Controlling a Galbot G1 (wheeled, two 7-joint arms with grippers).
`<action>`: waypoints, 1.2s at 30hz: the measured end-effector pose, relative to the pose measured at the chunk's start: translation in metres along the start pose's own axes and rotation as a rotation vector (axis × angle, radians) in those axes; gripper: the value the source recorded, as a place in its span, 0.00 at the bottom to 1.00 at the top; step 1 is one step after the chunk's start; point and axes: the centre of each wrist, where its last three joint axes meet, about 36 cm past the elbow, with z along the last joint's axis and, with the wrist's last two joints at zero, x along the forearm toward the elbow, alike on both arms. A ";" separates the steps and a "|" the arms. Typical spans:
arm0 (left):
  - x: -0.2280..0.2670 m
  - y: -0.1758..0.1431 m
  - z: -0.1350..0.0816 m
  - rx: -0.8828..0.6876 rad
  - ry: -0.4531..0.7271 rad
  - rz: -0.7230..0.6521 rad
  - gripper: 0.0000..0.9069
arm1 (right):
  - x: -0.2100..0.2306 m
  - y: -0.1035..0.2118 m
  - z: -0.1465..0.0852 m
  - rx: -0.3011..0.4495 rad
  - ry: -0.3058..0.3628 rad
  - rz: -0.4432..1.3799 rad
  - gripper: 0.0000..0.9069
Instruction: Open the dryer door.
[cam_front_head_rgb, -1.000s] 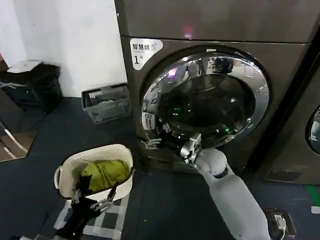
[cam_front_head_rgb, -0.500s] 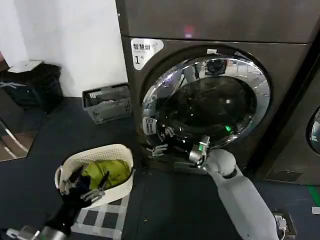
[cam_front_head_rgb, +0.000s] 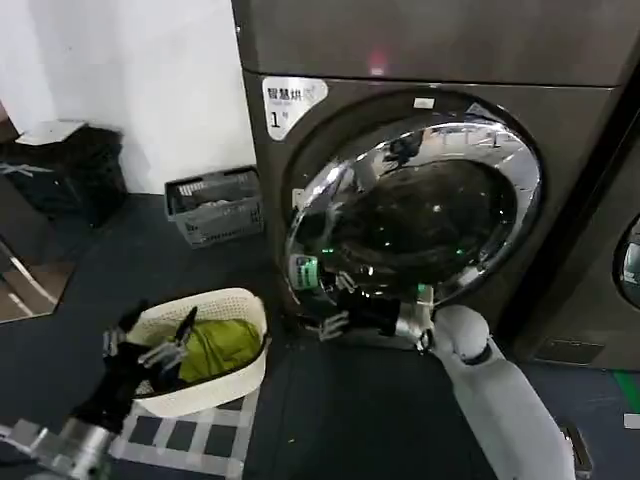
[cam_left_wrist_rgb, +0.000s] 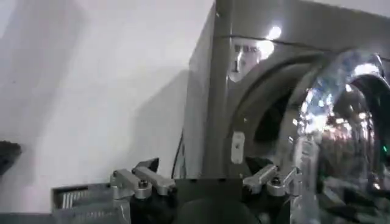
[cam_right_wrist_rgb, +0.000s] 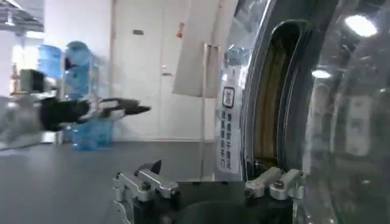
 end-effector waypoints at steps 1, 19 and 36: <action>-0.003 0.003 -0.001 0.002 -0.014 0.003 1.00 | 0.003 0.000 0.000 0.000 -0.002 -0.010 1.00; -0.059 0.039 -0.016 0.044 -0.079 0.175 1.00 | 0.045 0.000 -0.008 0.002 0.010 -0.179 1.00; -0.108 0.057 -0.020 0.000 -0.024 0.311 1.00 | 0.075 0.005 -0.010 0.013 0.042 -0.309 1.00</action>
